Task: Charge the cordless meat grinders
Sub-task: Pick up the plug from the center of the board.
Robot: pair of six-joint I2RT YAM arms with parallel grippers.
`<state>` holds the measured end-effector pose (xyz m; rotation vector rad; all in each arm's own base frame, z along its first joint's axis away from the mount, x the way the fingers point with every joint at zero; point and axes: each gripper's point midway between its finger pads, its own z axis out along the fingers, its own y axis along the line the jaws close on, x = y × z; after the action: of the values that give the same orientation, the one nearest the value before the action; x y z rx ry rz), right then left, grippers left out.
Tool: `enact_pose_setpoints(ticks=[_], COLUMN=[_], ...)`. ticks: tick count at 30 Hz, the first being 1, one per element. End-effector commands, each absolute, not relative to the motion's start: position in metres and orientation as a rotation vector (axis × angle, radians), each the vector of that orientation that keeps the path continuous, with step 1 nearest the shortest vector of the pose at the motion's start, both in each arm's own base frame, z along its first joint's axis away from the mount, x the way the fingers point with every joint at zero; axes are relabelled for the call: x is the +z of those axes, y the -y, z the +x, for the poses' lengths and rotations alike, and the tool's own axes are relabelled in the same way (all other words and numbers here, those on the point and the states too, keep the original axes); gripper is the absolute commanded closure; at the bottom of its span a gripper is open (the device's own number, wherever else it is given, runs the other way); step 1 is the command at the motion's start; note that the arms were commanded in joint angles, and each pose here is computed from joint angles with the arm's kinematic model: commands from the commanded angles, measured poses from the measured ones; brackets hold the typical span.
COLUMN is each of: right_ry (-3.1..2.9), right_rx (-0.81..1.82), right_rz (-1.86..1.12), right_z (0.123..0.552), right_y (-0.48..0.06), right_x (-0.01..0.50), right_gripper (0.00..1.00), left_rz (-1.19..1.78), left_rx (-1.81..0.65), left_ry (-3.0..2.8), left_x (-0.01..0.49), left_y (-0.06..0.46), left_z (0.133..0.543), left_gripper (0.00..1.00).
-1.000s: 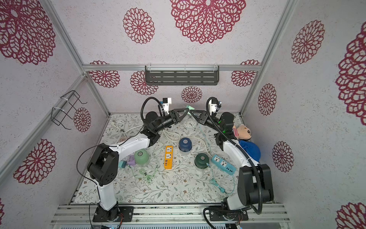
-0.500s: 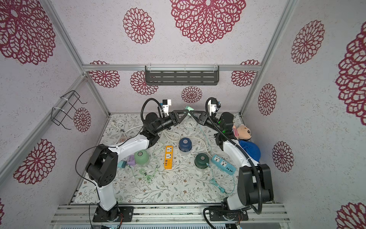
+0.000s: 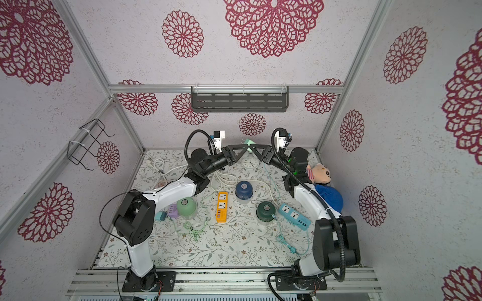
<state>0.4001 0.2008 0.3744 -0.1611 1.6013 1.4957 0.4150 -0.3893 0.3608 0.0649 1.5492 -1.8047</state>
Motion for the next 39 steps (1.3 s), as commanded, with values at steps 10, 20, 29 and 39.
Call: enact_pose_setpoints(ticks=[10, 20, 29, 39], right_ry=[-1.471, -1.492, -1.5, -1.522], right_rx=[1.532, 1.54, 1.547, 1.543], right_rz=[-0.199, -0.196, -0.198, -0.207], right_z=[0.391, 0.392, 0.394, 0.394], right_y=[-0.2, -0.205, -0.209, -0.212], right_x=[0.406, 0.398, 0.396, 0.393], right_gripper=[0.49, 0.49, 0.55, 0.76], left_rz=[0.098, 0.1, 0.101, 0.1], left_rx=[-1.841, -1.865, -1.856, -1.852], left_ry=[-1.477, -1.455, -1.479, -1.504], left_x=[0.381, 0.385, 0.379, 0.371], left_y=[0.388, 0.391, 0.394, 0.399], left_z=[0.403, 0.403, 0.404, 0.405], left_gripper=[0.89, 0.89, 0.9, 0.89])
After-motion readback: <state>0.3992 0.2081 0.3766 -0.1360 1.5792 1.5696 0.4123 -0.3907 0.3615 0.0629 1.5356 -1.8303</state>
